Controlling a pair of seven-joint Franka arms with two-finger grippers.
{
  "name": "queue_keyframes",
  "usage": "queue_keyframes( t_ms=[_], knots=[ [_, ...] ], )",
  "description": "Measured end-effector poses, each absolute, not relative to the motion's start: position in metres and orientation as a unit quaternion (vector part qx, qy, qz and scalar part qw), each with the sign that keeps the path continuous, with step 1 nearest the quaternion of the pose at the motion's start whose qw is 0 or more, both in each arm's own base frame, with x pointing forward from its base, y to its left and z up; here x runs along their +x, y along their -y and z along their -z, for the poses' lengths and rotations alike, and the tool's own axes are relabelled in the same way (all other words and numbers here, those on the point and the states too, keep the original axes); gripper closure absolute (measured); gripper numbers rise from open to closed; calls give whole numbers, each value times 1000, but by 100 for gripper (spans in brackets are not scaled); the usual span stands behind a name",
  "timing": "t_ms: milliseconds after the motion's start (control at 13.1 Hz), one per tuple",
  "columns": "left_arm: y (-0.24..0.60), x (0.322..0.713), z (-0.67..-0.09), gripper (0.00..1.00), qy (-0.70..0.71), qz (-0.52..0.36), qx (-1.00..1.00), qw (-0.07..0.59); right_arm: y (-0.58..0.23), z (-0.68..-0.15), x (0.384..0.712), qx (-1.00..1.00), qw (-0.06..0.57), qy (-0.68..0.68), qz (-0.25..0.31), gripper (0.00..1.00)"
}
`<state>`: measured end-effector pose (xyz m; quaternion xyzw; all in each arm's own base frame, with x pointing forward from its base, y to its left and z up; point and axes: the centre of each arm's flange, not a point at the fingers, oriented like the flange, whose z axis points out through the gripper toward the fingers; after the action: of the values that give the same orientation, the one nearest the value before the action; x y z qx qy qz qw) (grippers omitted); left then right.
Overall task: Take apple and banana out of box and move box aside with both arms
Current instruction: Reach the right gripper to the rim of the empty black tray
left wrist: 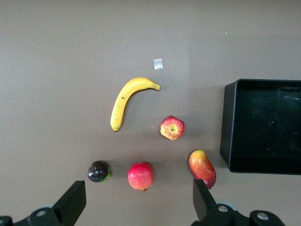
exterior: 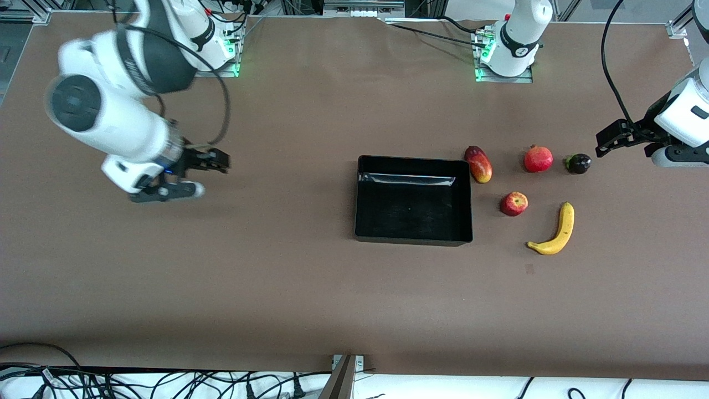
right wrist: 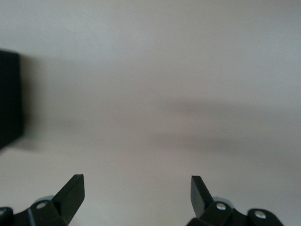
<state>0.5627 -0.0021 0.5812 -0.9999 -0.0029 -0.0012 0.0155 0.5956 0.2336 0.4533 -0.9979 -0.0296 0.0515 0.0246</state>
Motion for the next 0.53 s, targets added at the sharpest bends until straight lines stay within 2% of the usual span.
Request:
queue_keyframes(
  t_ms=[229,534],
  knots=[
    [2,563,-581,0,3,1,-1000,16,-332,-407,579,-998,47,-24,-30,0],
    [5,563,-581,0,1,1,-1000,16,-445,-329,538,-995,64,-80,2,0]
  ],
)
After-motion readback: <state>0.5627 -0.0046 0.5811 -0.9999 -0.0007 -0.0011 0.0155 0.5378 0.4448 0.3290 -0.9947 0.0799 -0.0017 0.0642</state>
